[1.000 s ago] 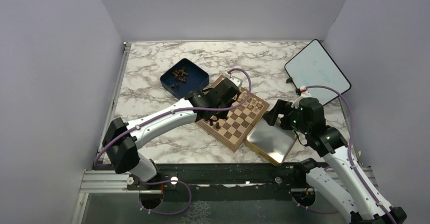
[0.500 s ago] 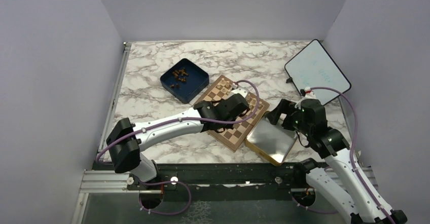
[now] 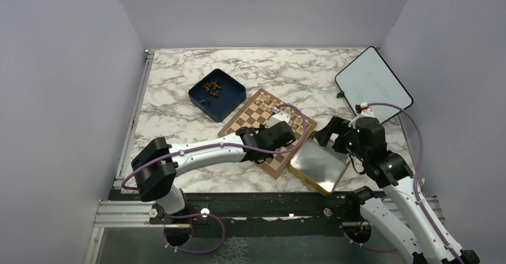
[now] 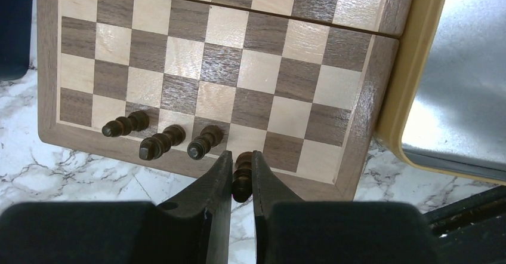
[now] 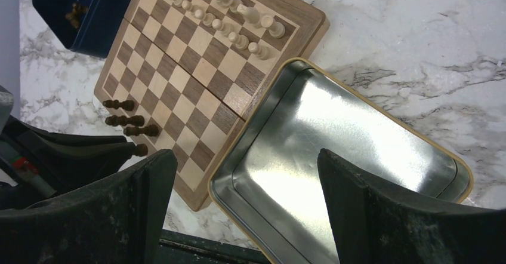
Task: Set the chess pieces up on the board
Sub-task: Place the chess piece on the chessboard.
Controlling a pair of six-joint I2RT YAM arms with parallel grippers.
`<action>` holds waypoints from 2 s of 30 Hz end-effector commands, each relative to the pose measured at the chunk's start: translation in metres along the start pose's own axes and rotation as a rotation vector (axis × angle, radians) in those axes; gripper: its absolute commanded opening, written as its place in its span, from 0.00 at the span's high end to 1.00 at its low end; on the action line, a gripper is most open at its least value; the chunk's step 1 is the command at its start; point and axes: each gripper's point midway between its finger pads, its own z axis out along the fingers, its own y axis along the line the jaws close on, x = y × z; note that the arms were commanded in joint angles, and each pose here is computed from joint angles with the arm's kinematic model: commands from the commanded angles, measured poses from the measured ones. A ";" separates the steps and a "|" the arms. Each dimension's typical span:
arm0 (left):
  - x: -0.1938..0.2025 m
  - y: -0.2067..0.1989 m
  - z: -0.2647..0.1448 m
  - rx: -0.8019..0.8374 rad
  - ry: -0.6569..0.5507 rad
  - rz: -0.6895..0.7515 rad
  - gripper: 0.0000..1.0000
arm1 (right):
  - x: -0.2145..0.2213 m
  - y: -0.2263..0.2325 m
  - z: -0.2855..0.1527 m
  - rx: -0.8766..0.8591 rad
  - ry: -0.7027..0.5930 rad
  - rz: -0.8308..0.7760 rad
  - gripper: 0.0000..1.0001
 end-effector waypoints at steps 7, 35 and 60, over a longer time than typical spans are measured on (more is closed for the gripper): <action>0.004 -0.003 0.018 -0.033 -0.015 -0.021 0.87 | -0.009 0.005 -0.006 -0.011 -0.027 -0.009 0.06; 0.025 -0.001 0.035 -0.058 0.015 -0.021 0.87 | -0.006 0.004 -0.006 -0.016 -0.025 -0.009 0.06; 0.029 0.001 0.041 -0.082 0.025 -0.001 0.85 | -0.005 0.004 -0.005 -0.017 -0.023 -0.010 0.06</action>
